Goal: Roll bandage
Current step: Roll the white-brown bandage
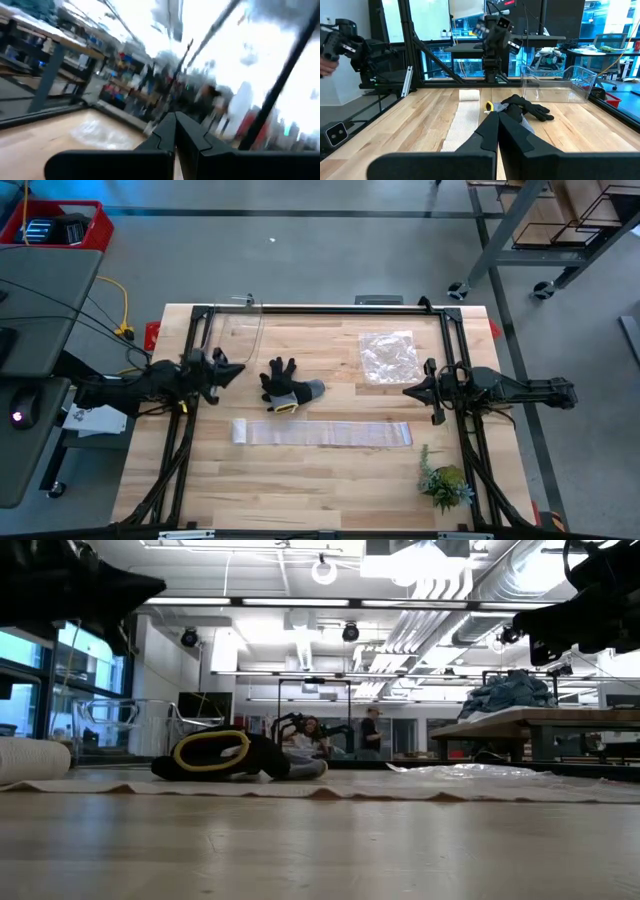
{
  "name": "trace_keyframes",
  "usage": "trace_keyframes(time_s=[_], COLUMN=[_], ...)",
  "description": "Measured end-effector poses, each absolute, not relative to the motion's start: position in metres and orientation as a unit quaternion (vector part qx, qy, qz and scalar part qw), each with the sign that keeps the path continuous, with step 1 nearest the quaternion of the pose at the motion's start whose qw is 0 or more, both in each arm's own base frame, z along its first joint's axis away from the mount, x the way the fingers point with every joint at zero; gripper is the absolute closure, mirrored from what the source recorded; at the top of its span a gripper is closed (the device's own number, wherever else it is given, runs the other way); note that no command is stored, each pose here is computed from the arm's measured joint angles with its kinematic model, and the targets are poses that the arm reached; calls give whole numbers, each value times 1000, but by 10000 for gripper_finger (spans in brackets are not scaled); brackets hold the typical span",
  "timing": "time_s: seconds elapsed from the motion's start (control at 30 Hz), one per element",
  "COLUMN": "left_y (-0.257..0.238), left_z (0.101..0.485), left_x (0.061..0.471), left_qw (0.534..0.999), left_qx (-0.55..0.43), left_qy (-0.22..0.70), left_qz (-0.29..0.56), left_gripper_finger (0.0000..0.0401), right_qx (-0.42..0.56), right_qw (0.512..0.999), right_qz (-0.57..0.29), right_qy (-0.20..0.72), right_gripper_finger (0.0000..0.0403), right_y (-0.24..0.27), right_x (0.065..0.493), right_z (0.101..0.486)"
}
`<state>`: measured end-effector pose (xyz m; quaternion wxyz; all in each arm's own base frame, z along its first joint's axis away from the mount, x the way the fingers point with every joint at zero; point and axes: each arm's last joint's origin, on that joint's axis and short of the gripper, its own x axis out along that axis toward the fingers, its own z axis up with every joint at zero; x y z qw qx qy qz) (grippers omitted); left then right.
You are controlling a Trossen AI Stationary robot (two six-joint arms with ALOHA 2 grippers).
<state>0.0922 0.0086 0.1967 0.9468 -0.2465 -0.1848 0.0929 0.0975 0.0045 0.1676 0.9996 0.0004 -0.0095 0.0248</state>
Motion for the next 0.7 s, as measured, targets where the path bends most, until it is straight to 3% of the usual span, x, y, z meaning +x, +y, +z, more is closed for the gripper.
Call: trace_keyframes(time_s=[0.17,0.33,0.53,0.7], left_y=[15,18,13,9], left_z=[210,218,256,333], left_x=[84,83,109,146], left_qw=[853,801,829,887], left_qx=[-397,-447,-455,-369], left_qy=[-308,-368,-318,-277], left_qz=[142,155,71,33], left_gripper_finger=[400,400,400,400], right_qx=[0,0,0,-14], right_qw=[1000,1000,1000,1000], right_qz=[25,25,25,9], right_qy=[-9,-9,-9,-11], right_gripper_finger=[402,402,402,402], right_y=[5,5,5,4], right_x=[98,98,98,98], right_z=[168,168,168,168])
